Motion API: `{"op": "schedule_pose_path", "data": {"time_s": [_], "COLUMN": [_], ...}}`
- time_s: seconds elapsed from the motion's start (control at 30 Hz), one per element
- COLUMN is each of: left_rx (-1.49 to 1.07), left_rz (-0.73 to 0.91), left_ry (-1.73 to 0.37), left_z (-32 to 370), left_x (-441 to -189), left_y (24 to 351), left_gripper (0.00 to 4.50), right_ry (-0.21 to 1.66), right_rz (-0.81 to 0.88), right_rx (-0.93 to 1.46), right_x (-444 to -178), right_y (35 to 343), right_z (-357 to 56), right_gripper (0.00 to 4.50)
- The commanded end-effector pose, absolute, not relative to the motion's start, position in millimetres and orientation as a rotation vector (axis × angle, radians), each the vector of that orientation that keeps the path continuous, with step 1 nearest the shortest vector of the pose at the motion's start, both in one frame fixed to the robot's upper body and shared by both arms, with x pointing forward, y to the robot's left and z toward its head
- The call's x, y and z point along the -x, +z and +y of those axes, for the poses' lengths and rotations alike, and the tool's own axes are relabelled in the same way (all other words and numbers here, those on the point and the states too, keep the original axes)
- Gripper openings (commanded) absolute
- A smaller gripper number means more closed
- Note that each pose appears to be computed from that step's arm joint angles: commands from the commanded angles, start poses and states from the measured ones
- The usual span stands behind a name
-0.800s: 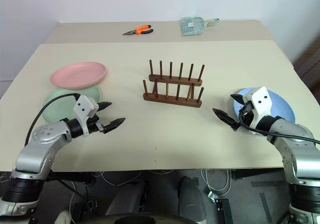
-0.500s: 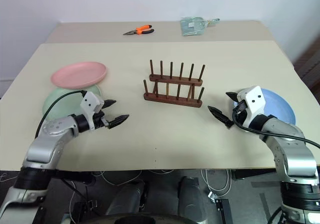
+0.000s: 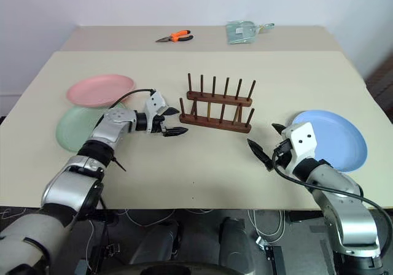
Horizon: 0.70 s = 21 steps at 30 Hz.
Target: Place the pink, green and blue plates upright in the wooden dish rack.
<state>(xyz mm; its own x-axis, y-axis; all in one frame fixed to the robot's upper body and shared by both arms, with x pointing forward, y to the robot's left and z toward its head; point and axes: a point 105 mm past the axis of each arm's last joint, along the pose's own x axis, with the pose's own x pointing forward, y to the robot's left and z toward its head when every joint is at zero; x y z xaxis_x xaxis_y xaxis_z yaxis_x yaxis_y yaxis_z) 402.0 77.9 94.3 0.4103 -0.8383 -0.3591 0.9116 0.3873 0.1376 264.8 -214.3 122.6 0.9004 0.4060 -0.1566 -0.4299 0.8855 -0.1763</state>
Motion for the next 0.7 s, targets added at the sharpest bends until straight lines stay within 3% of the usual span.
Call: {"op": "schedule_pose_path", "data": {"time_s": [0.03,0.1,0.2,0.37,0.5,0.6,0.7], "left_rx": [-0.314,-0.305,-0.306,-0.347,-0.421,-0.433,-0.437], "left_rz": [0.244,0.238,0.227,0.16,0.117,0.148,0.193], "left_ry": [-1.155,-1.171,-1.225,-1.375,-1.501,-1.501,-1.444], "left_z": [66.4,64.2,63.6,62.3,65.5,71.4,79.0], "left_x": [-401.3,-399.0,-389.9,-359.2,-317.1,-308.4,-313.8], "left_y": [91.6,89.6,84.9,84.1,87.8,86.9,80.9], "left_gripper": [3.25,2.07,0.76,0.77,0.77,0.77,2.21], "right_ry": [0.401,0.391,0.391,0.384,0.443,0.452,0.447], "right_rz": [0.049,0.056,0.056,0.068,0.146,0.175,0.177], "right_rx": [0.241,0.252,0.272,0.318,0.337,0.351,0.353], "right_x": [-256.9,-255.4,-256.5,-256.3,-245.6,-243.4,-245.5], "right_y": [140.4,139.9,142.8,149.4,145.0,141.3,140.9], "right_z": [-215.6,-218.1,-221.8,-235.8,-245.7,-250.4,-253.4], "right_gripper": [4.5,4.5,4.5,4.5,4.5,4.5,4.5]}}
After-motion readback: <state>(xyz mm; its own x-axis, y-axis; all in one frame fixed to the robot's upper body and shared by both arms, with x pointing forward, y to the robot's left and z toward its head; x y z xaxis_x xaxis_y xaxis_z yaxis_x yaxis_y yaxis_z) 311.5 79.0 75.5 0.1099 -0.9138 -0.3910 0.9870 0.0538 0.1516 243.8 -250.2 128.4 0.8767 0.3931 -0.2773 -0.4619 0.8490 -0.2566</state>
